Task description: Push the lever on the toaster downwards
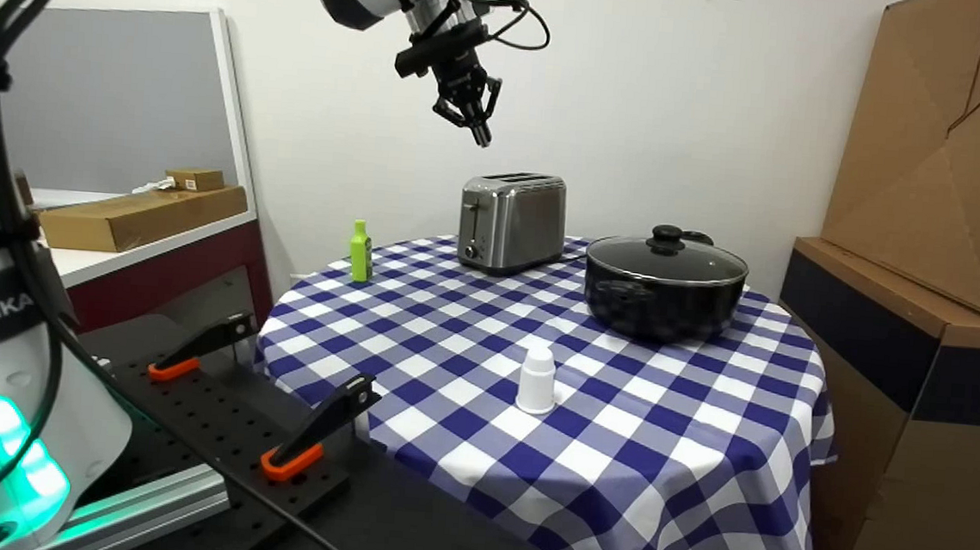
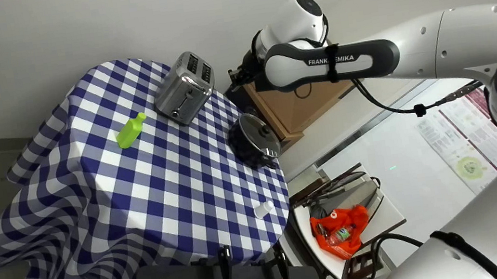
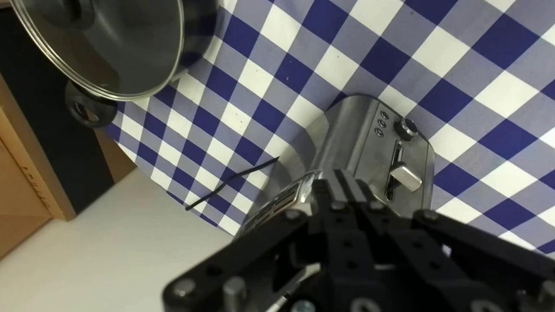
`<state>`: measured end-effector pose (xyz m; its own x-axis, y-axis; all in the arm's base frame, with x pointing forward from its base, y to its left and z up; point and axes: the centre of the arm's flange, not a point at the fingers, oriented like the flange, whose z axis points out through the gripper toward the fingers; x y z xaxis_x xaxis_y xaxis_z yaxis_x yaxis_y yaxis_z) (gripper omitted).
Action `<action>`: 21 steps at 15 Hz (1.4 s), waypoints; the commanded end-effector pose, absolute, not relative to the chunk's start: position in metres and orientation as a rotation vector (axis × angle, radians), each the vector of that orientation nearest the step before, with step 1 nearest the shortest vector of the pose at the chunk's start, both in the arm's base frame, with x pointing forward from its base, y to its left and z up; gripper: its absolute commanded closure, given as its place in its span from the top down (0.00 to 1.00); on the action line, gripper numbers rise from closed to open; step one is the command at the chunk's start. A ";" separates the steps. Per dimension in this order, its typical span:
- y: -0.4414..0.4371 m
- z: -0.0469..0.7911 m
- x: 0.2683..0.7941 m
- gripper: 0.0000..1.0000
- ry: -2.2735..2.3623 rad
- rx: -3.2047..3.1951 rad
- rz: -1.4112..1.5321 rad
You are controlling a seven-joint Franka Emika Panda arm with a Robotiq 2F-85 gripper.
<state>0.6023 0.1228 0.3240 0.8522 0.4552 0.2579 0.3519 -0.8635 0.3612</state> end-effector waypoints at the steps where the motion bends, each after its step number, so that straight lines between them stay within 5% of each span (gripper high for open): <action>1: 0.142 0.306 0.632 0.00 0.578 2.698 0.598; 21: 0.174 0.241 0.637 0.00 0.721 2.589 0.693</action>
<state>0.6286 0.1668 0.2483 0.7692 0.5475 0.3296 0.3809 -0.8069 0.4514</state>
